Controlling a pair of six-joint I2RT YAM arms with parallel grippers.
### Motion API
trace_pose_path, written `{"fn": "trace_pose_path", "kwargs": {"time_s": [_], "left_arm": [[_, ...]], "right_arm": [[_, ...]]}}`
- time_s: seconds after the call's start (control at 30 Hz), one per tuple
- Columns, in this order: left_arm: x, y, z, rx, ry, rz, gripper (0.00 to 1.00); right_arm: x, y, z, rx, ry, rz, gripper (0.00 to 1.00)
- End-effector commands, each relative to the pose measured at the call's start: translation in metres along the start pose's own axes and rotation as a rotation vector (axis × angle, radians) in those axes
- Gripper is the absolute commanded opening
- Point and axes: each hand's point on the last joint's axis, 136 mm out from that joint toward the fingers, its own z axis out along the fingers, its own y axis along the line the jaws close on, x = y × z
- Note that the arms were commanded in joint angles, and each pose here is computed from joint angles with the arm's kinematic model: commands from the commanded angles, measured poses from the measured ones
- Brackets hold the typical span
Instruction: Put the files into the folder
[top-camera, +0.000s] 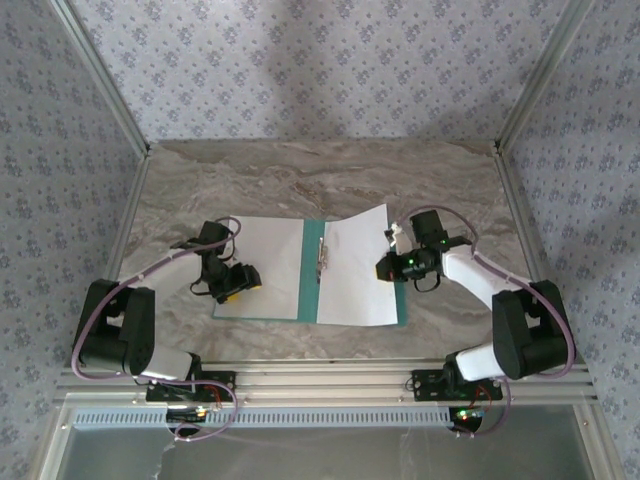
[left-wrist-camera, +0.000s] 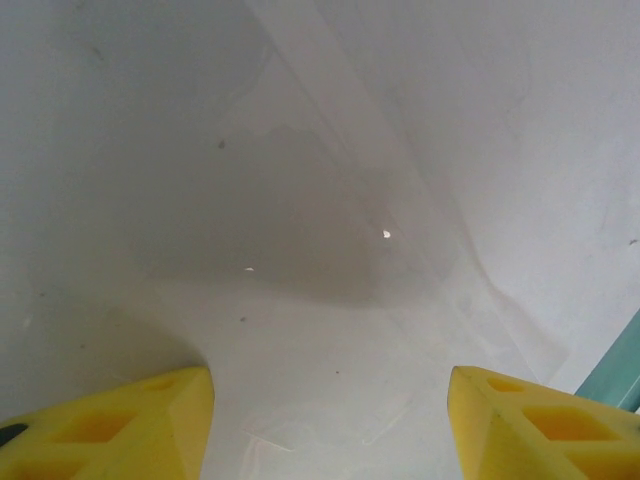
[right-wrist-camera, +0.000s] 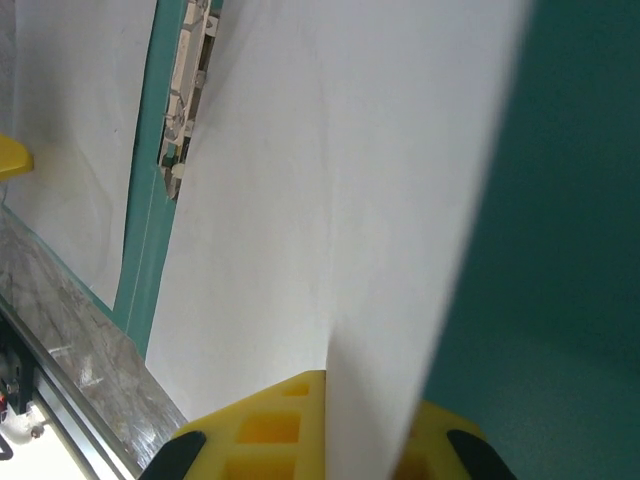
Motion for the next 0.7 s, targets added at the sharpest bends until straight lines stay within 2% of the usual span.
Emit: {"fn": "trace_pose_path", "kwargs": {"time_s": [0.0, 0.67], "left_arm": [[-0.0029, 0.0059, -0.0036, -0.040, 0.004, 0.012, 0.64], [-0.0069, 0.0067, -0.0032, -0.053, 0.008, 0.017, 0.64]], "right_arm": [[-0.0094, 0.0037, -0.0025, -0.012, -0.006, -0.027, 0.00], [-0.0117, 0.0069, 0.0010, -0.100, 0.047, 0.018, 0.00]]}}
